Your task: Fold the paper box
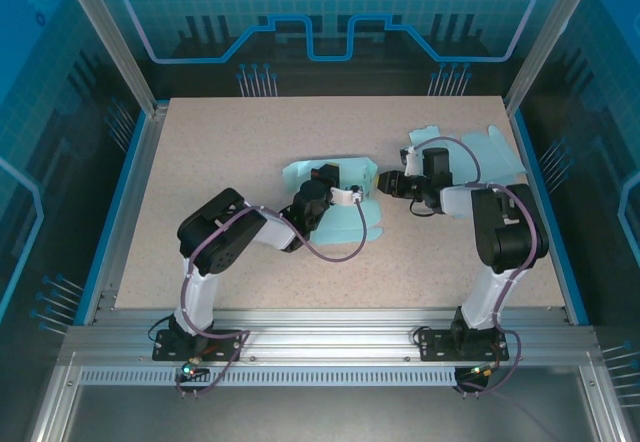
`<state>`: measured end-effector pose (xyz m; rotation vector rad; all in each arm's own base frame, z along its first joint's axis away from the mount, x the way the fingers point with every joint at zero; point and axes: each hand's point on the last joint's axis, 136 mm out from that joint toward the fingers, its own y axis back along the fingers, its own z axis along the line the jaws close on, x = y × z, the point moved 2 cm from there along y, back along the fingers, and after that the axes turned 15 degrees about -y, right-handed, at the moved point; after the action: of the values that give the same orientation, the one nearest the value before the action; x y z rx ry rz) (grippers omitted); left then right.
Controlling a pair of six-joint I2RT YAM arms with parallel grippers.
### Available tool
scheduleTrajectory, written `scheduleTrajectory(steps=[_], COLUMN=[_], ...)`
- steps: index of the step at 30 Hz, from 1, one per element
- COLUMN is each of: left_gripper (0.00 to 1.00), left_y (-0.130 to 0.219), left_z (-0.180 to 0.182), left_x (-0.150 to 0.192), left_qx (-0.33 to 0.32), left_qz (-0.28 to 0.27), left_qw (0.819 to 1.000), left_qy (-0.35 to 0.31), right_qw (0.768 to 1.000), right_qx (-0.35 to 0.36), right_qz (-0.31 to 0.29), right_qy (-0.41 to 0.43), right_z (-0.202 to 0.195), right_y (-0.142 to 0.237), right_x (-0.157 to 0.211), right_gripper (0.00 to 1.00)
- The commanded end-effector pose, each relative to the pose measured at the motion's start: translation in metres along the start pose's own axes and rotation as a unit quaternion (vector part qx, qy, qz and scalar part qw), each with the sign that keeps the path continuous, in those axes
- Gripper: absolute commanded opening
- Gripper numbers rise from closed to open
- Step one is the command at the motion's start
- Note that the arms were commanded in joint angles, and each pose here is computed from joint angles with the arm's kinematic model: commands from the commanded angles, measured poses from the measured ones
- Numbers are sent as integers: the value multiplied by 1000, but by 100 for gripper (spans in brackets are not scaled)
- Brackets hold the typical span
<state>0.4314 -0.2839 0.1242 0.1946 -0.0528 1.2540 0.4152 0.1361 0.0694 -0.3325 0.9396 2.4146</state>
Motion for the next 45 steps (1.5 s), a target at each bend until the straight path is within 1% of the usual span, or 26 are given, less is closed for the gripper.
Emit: scheduleTrajectory(steps=[1, 16, 23, 33, 40, 43, 45], left_gripper=[0, 0, 0, 0, 0, 0, 0], left_y=[2, 4, 4, 4, 5, 5, 5], left_z=[0, 2, 0, 0, 2, 2, 2], left_x=[-7, -6, -6, -6, -7, -9, -9], left_qx=[-5, -10, -8, -11, -13, -12, -13], left_qz=[-25, -25, -25, -25, -27, -29, -29], left_qw=[1000, 1000, 1000, 1000, 1000, 999, 999], left_qy=[15, 15, 14, 9, 8, 6, 6], right_qw=[999, 999, 997, 995, 993, 993, 993], right_qx=[-23, -18, -23, -19, -12, -6, 3], right_qz=[-6, -13, -15, -16, -24, -28, -22], right_qy=[32, 49, 69, 95, 112, 115, 114], right_z=[15, 18, 29, 42, 45, 46, 42], right_y=[4, 6, 1, 0, 1, -3, -7], right_x=[4, 7, 7, 12, 9, 4, 8], right_gripper=[36, 36, 42, 45, 47, 48, 48])
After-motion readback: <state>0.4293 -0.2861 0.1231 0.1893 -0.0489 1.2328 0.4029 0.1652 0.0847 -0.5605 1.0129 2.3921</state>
